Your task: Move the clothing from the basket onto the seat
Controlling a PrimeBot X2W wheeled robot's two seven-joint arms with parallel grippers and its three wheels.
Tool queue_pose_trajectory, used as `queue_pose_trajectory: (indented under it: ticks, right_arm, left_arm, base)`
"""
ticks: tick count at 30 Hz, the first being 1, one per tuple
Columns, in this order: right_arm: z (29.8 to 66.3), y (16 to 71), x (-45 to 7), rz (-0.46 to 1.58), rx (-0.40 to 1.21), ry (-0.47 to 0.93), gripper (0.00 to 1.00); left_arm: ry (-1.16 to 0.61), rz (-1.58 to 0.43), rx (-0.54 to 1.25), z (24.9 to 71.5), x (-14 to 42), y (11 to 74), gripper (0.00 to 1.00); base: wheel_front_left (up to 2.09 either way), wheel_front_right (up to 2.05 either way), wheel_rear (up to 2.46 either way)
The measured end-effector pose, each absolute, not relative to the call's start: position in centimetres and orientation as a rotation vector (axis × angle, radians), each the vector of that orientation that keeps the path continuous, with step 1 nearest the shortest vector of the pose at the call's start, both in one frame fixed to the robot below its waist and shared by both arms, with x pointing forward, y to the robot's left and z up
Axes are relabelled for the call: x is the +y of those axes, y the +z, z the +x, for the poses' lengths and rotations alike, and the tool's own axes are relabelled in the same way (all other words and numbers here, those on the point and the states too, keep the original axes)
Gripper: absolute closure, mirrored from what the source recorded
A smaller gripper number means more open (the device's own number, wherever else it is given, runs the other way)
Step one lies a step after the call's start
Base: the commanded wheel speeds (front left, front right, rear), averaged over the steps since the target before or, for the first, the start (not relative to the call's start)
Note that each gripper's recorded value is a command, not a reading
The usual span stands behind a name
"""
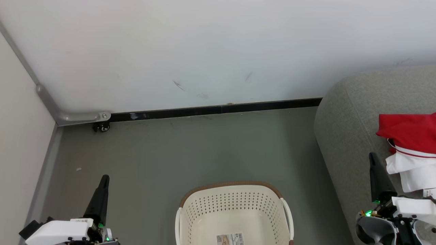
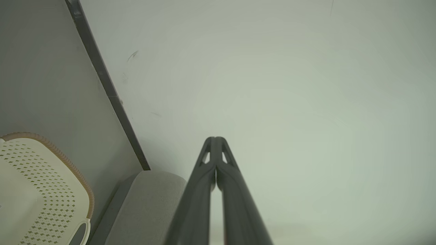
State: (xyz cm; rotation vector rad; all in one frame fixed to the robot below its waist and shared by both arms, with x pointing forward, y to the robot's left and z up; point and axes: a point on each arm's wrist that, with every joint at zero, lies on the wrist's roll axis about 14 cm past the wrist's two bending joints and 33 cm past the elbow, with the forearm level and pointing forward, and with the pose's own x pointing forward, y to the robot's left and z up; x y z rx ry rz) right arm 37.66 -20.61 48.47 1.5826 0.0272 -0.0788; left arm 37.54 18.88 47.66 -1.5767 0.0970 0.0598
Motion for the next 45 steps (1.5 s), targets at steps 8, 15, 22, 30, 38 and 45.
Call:
queue_pose_trajectory:
  ticks: [8, 15, 22, 30, 38, 45]
  right_arm:
    - [37.66, 48.48, -20.66, 1.583, 0.026, -0.080, 1.00]
    - [37.66, 48.48, -20.64, 1.583, 0.028, -0.078, 1.00]
    - [37.66, 48.47, -20.63, 1.583, 0.028, -0.078, 1.00]
    - [37.65, 48.47, -20.66, 1.583, 0.028, -0.078, 1.00]
    - [37.65, 48.48, -20.68, 1.584, 0.027, -0.079, 1.00]
    - [37.65, 48.47, -20.70, 1.584, 0.026, -0.079, 1.00]
  left_arm:
    - [0.060, -1.577, 0.097, 37.54, 18.88, 47.64, 1.00]
    - [0.059, -1.577, 0.095, 37.54, 18.89, 47.66, 1.00]
    - [0.059, -1.577, 0.095, 37.54, 18.89, 47.65, 1.00]
    - [0.061, -1.577, 0.096, 37.54, 18.90, 47.60, 1.00]
    - [0.061, -1.577, 0.097, 37.54, 18.90, 47.60, 1.00]
    - [0.061, -1.577, 0.097, 37.55, 18.90, 47.60, 1.00]
  base:
    - [0.00, 0.00, 0.00]
    - [0.00, 0.00, 0.00]
    - [0.00, 0.00, 0.00]
    - [0.00, 0.00, 0.00]
    - [0.00, 0.00, 0.00]
    - [0.00, 0.00, 0.00]
